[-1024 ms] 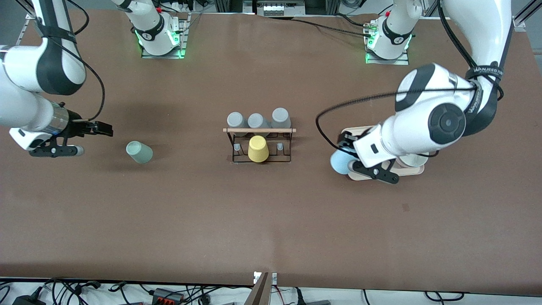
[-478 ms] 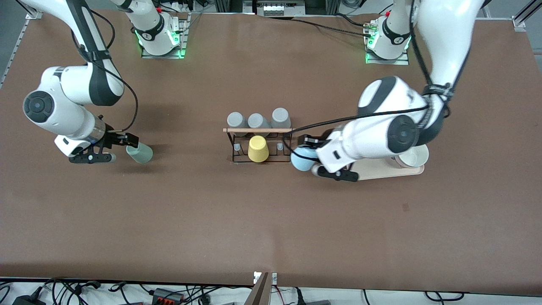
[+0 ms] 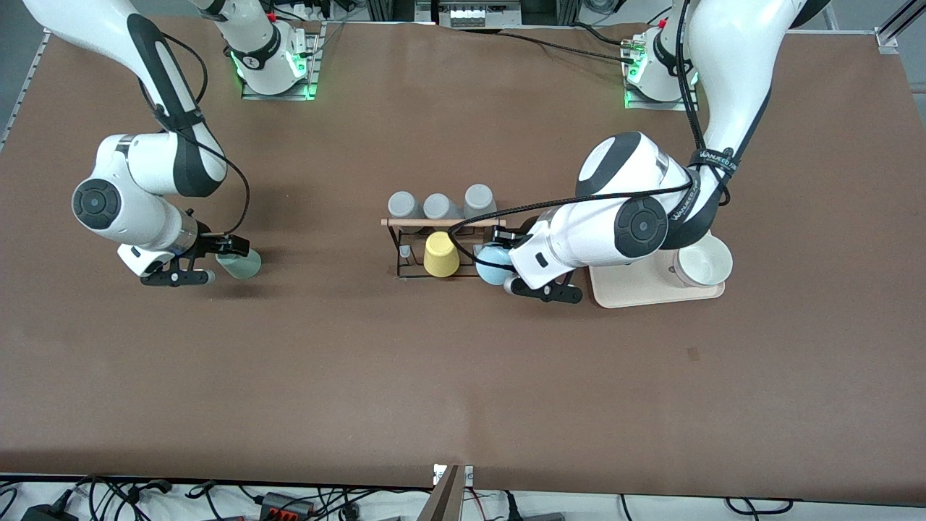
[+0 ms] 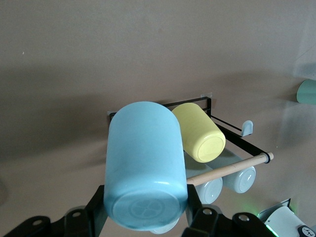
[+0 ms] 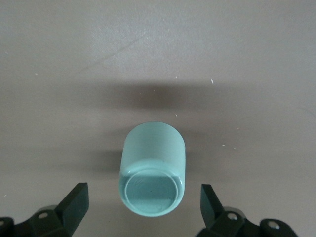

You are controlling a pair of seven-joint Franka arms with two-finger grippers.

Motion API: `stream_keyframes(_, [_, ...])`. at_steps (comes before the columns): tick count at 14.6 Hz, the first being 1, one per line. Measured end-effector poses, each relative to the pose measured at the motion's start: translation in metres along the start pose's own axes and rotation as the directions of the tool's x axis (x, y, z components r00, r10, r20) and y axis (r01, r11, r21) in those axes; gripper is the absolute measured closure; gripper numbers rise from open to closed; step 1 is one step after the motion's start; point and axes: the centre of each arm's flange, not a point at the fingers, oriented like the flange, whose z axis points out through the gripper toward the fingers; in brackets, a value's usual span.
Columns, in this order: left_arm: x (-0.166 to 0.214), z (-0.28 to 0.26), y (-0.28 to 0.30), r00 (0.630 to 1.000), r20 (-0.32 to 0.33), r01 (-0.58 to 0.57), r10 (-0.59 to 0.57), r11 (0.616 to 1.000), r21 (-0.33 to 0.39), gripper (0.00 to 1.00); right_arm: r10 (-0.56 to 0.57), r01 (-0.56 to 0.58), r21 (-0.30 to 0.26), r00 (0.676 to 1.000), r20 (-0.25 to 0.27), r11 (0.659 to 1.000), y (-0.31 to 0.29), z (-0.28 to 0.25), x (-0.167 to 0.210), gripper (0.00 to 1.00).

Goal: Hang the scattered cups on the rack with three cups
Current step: 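Carry the blue cup to the rack while the right gripper grasps the pale cup, then hang the blue cup beside the yellow cup and open the left gripper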

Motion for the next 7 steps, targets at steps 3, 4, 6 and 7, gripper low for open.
stream_keyframes(3, [0.000,0.011,0.002,1.000,0.019,-0.003,0.003,1.000,0.004,0.34,0.027,-0.027,0.023,0.999,0.022,0.999,0.001,0.013,-0.001,0.00])
stream_keyframes(4, [-0.001,0.019,0.005,1.000,0.030,-0.007,0.007,1.000,0.007,0.34,0.033,-0.034,0.029,0.999,0.023,0.999,0.002,0.016,-0.001,0.00])
stream_keyframes(6, [-0.003,0.034,0.010,0.999,0.050,-0.015,0.014,1.000,0.012,0.34,0.036,-0.037,0.030,0.999,0.012,0.999,0.003,0.022,0.002,0.00])
stream_keyframes(7, [-0.003,0.039,0.010,0.998,0.058,-0.015,0.015,1.000,0.013,0.34,0.037,-0.038,0.030,0.999,0.010,0.999,0.003,0.025,0.002,0.00])
